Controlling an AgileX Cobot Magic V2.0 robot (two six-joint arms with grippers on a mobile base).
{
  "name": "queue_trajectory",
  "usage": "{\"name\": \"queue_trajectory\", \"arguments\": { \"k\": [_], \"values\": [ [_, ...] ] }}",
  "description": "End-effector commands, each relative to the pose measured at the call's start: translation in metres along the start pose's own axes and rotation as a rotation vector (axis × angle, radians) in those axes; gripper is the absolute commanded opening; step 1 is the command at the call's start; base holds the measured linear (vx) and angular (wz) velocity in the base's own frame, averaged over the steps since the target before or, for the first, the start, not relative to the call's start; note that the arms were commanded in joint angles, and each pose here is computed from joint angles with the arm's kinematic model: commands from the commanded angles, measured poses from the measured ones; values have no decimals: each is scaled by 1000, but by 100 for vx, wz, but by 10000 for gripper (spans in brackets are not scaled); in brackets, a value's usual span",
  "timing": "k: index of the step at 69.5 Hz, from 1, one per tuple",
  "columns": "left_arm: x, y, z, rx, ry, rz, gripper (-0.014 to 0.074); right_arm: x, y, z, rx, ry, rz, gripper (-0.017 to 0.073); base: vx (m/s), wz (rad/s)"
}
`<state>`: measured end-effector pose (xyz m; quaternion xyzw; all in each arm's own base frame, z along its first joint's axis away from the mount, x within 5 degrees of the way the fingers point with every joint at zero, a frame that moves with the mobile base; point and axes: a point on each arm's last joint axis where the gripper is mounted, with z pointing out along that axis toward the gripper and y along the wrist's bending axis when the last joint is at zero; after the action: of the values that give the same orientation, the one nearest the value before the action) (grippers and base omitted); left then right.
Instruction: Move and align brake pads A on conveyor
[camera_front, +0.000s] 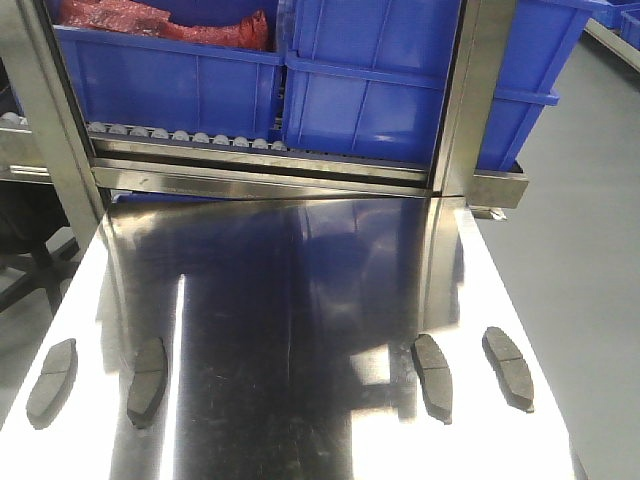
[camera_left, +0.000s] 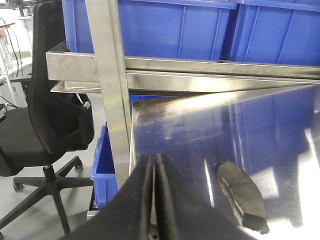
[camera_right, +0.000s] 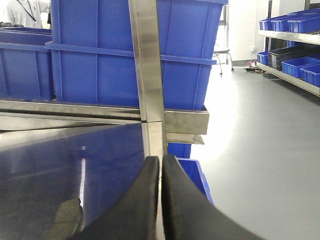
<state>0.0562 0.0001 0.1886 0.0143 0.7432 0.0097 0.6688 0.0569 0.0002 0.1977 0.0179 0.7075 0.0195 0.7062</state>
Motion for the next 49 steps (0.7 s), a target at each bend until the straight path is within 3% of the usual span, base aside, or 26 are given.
{"name": "queue_trajectory", "arguments": {
  "k": [1,49],
  "values": [
    [2,0,1,1,-55,-10,-6,-6,0,-1,1,-81,-11,-3,0,0],
    [2,0,1,1,-55,-10,-6,-6,0,-1,1,-81,-11,-3,0,0]
  ]
}}
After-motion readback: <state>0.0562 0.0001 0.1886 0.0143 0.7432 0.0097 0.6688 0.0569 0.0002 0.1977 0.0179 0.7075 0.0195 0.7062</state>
